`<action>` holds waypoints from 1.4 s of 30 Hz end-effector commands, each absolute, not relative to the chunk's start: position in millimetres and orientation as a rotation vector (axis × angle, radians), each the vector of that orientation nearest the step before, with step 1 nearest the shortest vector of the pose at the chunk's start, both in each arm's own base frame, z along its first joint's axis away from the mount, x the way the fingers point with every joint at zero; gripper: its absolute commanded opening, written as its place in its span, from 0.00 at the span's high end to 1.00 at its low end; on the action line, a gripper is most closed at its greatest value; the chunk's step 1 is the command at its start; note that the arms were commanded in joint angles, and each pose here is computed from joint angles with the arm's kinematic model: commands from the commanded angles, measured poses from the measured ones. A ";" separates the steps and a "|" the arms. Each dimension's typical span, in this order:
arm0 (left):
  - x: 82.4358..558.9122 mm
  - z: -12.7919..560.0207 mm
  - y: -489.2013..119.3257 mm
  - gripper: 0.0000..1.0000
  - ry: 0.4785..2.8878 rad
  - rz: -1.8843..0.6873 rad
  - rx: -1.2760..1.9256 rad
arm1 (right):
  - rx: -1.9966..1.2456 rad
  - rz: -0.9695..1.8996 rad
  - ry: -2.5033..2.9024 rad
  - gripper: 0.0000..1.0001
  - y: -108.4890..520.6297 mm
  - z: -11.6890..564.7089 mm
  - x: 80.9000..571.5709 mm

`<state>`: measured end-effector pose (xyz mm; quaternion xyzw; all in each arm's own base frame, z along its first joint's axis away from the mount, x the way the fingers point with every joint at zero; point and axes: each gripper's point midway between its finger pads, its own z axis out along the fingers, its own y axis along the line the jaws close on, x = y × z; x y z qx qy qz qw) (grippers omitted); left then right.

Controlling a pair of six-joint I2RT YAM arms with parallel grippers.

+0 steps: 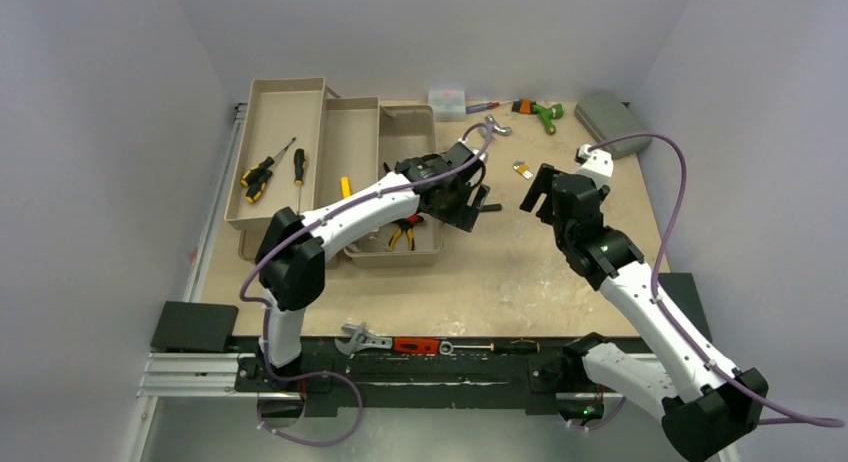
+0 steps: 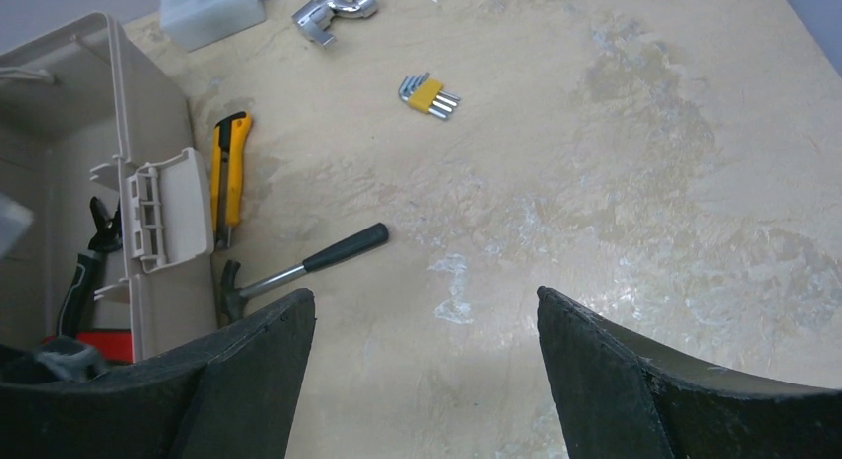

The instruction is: Pack the tool kit

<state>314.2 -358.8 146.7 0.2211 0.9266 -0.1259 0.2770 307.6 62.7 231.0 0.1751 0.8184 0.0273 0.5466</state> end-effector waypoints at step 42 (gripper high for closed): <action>335.2 148.4 -210.6 0.68 2.491 -0.315 0.122 | 0.373 0.100 2.285 0.23 212.0 121.3 496.4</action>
